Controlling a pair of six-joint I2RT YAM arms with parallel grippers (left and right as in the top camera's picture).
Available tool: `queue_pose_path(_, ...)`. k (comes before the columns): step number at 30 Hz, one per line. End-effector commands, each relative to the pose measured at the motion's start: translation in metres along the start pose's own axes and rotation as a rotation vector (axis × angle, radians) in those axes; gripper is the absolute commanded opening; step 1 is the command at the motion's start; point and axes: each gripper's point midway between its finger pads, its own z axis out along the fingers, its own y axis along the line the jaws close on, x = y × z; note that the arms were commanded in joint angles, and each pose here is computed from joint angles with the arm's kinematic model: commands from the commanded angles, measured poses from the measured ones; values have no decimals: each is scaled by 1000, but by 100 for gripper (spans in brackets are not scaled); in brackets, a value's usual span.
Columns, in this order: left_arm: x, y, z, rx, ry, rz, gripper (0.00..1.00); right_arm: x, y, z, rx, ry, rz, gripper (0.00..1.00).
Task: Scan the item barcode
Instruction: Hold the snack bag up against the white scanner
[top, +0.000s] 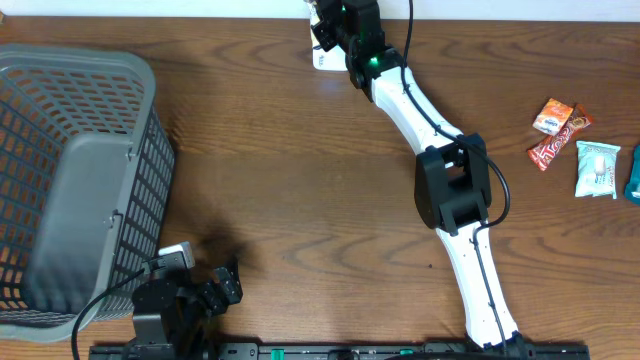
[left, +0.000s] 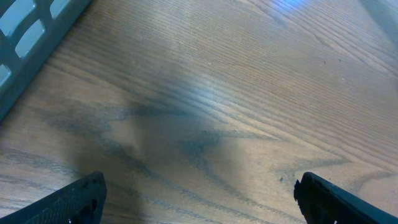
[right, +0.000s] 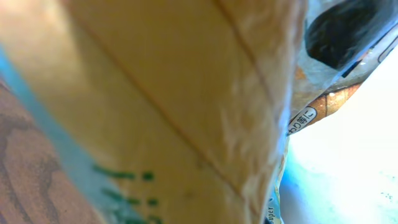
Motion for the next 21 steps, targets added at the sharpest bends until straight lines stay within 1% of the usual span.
queue_pose_path(1,9,3,1,-11,31,0,98,-27,-6,-6,61,-35,-7,1)
queue_pose_path(7,9,3,1,-11,31,0,98,-48,-9,-21,65,-28,-8,1)
queue_pose_path(10,9,3,1,-11,31,0,98,-61,-21,-36,76,-8,-4,1)
queue_pose_path(14,9,3,1,-11,31,0,98,-66,-49,-66,131,84,9,1)
queue_pose_path(18,9,3,1,-11,31,0,98,-56,-85,-98,234,210,14,1)
queue_pose_path(21,9,3,1,-11,31,0,98,-41,-115,-120,333,306,19,1)
